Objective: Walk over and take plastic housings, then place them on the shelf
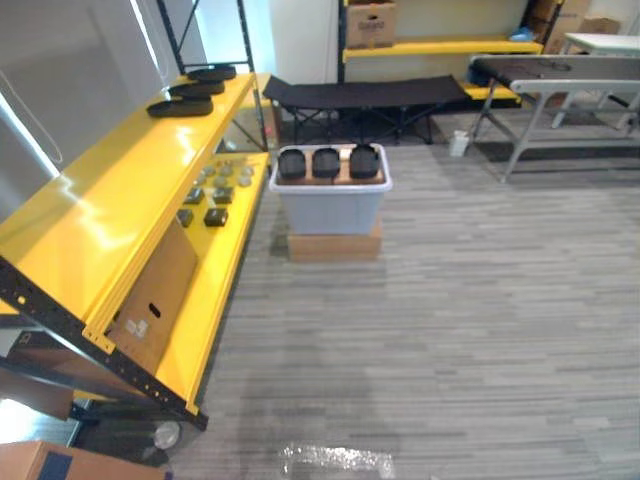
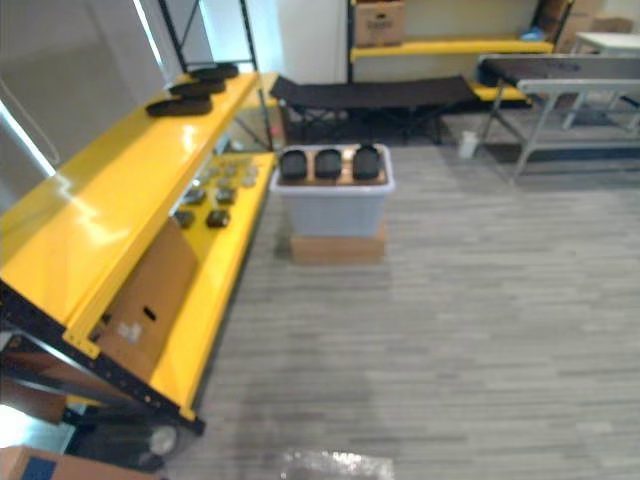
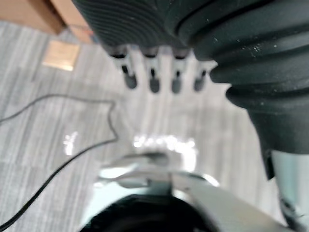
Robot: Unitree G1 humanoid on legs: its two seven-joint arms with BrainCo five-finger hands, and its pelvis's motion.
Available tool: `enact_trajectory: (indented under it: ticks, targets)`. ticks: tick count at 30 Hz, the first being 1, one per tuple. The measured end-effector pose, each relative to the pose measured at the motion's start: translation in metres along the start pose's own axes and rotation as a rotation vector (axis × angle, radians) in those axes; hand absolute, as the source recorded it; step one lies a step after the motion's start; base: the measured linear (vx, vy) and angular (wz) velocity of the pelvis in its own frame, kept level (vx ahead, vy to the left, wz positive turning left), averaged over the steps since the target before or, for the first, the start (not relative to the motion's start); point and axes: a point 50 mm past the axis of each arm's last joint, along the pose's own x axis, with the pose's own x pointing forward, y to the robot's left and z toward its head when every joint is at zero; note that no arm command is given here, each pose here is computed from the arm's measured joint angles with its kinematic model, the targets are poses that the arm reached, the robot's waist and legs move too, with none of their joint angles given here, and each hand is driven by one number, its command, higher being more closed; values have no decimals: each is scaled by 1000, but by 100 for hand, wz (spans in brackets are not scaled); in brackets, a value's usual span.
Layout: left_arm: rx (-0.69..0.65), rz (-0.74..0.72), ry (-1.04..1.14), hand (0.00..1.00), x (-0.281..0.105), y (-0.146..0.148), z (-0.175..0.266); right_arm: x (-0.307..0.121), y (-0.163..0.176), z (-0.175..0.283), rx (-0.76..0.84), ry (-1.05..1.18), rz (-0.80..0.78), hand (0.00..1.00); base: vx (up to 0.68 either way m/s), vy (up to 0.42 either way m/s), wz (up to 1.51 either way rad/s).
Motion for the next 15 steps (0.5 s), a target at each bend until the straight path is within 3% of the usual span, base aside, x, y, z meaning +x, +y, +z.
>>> enact_trajectory:
  ticks: [6, 15]
  targets:
    - [8, 12, -17, 0, 0, 5, 7, 2, 11, 1, 84, 4, 10, 0, 59, 4, 4]
    - [16, 20, -18, 0, 0, 5, 8, 2, 16, 5, 76, -13, 22, 0, -45, 6, 3]
